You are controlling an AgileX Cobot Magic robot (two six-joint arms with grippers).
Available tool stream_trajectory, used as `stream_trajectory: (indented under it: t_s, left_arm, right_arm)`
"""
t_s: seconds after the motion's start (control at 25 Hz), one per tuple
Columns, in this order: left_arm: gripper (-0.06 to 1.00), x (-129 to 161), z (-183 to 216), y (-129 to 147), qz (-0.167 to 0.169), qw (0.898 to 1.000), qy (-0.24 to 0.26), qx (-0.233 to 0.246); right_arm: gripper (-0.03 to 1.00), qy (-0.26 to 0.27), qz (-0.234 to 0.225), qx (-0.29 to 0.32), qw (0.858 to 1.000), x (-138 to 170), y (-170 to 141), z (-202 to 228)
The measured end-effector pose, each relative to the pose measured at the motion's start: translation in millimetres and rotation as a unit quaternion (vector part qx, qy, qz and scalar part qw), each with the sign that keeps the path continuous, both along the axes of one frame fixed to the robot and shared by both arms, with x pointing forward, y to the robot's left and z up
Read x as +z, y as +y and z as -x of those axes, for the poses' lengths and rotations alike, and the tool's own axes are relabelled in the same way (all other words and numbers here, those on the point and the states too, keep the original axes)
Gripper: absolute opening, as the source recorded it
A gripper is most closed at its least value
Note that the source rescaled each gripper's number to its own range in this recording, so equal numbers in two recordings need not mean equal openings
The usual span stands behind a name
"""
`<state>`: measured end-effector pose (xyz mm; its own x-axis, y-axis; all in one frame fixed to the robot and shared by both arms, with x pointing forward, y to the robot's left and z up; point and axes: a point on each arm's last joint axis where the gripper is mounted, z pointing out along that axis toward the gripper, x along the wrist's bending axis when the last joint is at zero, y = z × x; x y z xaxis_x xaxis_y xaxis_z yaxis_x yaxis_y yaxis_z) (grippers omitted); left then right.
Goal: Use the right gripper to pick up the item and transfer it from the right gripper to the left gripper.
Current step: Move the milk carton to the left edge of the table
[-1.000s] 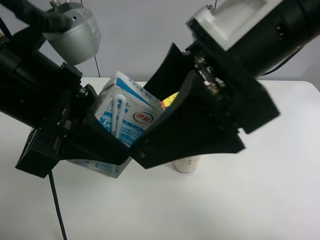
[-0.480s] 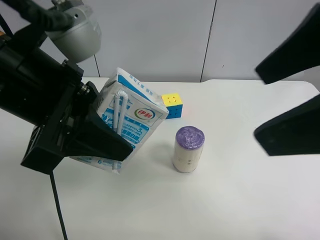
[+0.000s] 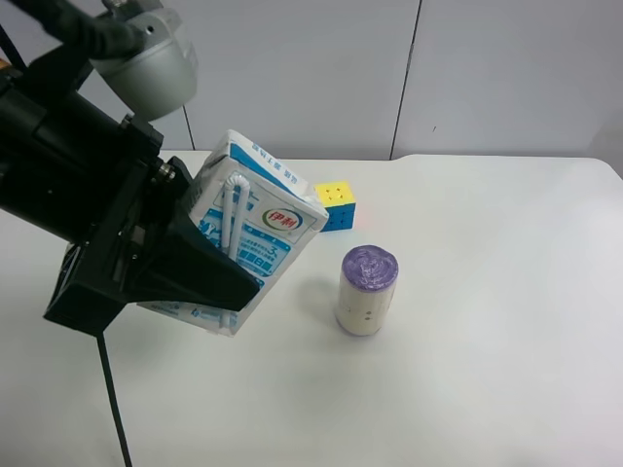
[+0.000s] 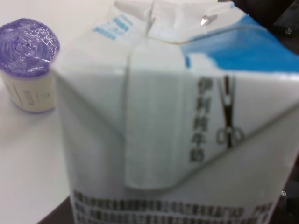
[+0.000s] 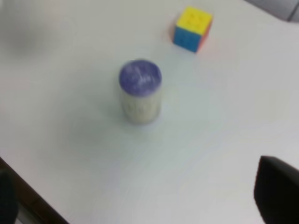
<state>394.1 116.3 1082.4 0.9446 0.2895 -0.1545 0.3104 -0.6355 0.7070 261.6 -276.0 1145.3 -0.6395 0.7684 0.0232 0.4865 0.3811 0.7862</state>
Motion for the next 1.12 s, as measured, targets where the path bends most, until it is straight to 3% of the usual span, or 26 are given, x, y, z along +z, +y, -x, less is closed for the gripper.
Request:
stream_trajectory:
  t_s: [0.44,0.6,1.12]
  left_arm:
    - [0.00,0,0,0,0.001,1.000,-0.001,0.001]
    - [0.00,0,0,0,0.001,1.000,-0.001,0.001]
    - [0.00,1,-3,-1,0.006,1.000,-0.010,0.010]
  right_arm:
    - [1.00,0.009,-0.008,-0.020,1.000,-89,-18,20]
    - [1.00,-0.014,-0.028,-0.020,0.999,-93,-14,16]
    - [1.00,-0.018,-0.030,-0.043,0.998,-95,-14,14]
